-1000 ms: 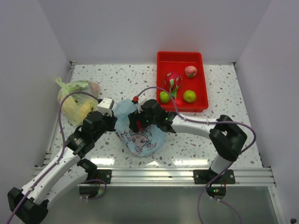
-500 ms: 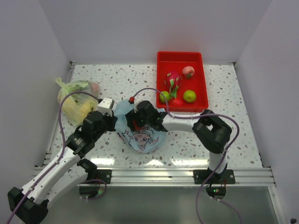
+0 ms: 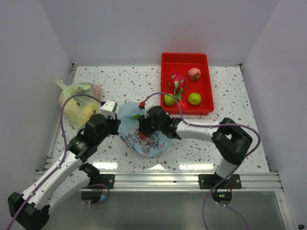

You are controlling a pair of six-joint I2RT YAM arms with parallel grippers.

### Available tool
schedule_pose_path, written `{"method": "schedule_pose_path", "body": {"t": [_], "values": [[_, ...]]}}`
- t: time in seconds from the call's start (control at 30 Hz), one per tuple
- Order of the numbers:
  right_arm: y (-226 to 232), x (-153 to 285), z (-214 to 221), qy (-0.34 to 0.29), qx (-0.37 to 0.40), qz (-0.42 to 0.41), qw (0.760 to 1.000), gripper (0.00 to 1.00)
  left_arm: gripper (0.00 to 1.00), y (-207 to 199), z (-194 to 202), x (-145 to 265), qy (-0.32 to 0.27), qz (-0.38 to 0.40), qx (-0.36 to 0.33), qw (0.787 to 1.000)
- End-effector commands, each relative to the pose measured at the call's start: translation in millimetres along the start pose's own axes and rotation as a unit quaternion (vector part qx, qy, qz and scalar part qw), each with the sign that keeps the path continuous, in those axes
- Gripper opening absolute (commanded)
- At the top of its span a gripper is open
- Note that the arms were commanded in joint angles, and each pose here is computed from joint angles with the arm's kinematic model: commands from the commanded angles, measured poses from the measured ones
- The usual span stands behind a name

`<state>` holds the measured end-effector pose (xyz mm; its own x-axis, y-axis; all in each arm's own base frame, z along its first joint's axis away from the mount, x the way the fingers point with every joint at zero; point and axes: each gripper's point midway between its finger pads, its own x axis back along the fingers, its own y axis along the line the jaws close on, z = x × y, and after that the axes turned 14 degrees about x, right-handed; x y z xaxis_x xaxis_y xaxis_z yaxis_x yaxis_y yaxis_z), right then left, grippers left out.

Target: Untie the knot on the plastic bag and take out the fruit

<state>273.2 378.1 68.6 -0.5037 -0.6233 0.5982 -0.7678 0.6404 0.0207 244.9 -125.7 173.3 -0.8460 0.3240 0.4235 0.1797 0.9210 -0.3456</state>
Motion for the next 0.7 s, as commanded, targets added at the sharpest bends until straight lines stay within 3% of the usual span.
{"method": "schedule_pose_path", "body": {"t": [0.0,0.33,0.5,0.67], "values": [[4.8,37.7,-42.0,-0.06,0.007,-0.013,0.998,0.08,0.0,-4.1,-11.8,-1.6,-0.023,0.01,-0.004,1.0],[-1.9,111.0,-103.1,-0.137,0.03,0.002,0.99,0.01,0.0,-4.2,-11.5,-2.5,-0.021,0.01,-0.005,1.0],[-41.1,145.9,-139.1,-0.166,0.057,0.082,0.981,0.0,0.0,-4.3,-11.4,-2.2,-0.021,0.01,-0.005,1.0],[-109.2,163.6,-149.9,-0.174,0.02,0.167,0.97,0.0,0.0,-5.0,-12.2,-2.1,-0.022,0.012,-0.004,1.0]]}}
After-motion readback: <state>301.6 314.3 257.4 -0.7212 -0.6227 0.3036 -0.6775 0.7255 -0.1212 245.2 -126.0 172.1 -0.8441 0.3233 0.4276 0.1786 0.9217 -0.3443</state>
